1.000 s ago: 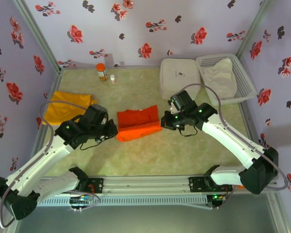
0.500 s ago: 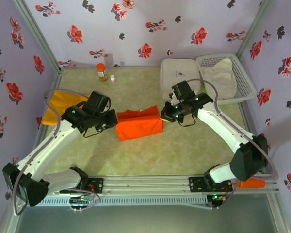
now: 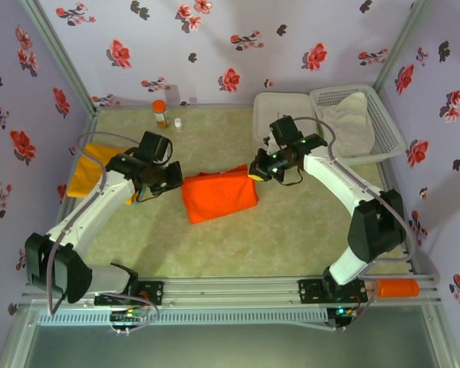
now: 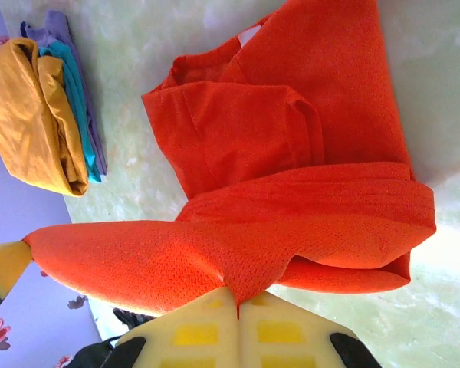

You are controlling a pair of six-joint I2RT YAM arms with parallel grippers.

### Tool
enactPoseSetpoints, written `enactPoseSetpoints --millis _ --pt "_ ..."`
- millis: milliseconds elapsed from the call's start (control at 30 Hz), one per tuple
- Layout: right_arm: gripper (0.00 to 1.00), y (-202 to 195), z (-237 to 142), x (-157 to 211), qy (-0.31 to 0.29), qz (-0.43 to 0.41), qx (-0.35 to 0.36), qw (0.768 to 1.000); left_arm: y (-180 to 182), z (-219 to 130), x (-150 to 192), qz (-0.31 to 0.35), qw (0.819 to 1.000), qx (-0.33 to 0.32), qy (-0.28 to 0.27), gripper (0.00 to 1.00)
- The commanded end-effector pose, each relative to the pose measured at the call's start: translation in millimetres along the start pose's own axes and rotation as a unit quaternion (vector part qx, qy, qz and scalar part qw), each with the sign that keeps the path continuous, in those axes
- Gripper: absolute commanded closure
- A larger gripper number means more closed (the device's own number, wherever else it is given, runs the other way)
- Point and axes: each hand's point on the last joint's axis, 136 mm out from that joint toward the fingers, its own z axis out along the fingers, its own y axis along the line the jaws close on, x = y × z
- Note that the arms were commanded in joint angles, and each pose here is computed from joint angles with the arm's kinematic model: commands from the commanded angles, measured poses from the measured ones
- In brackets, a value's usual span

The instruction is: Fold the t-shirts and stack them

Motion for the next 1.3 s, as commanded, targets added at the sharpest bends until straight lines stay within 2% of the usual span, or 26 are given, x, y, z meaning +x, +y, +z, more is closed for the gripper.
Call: enactPoseSetpoints --millis 0,733,1067,1133,1167,1200,1233,1267 --pt "1.0 3 1 -14 -0.001 -0.008 -0.005 1.0 -7 2 -20 0.02 1.0 0.011 -0.014 1.0" --pt "1.0 9 35 -80 0.016 -0.016 0.012 1.0 12 50 -66 0.007 1.0 -0.012 -0.005 1.0" --pt "1.0 7 61 -115 0.004 -0.025 0.026 0.999 28 95 -96 -0.002 1.0 -0.013 -0.011 1.0" --pt "0.84 12 67 -126 -0.006 -0.034 0.018 0.999 34 107 -107 -0.008 1.0 -0.014 -0.017 1.0" --pt "0.69 12 70 -134 -0.014 -0.037 0.02 0.999 38 116 -113 -0.009 1.0 -0.016 -0.019 0.99" --pt "0.58 12 74 -141 -0.022 -0.042 0.02 0.999 43 124 -122 -0.012 0.999 -0.021 -0.024 0.94" --pt "0.53 13 75 -147 -0.028 -0.046 0.023 0.998 47 131 -130 -0.014 0.999 -0.023 -0.026 0.87" --pt "0.48 13 76 -151 -0.034 -0.05 0.029 0.998 51 139 -138 -0.014 0.999 -0.023 -0.026 0.76"
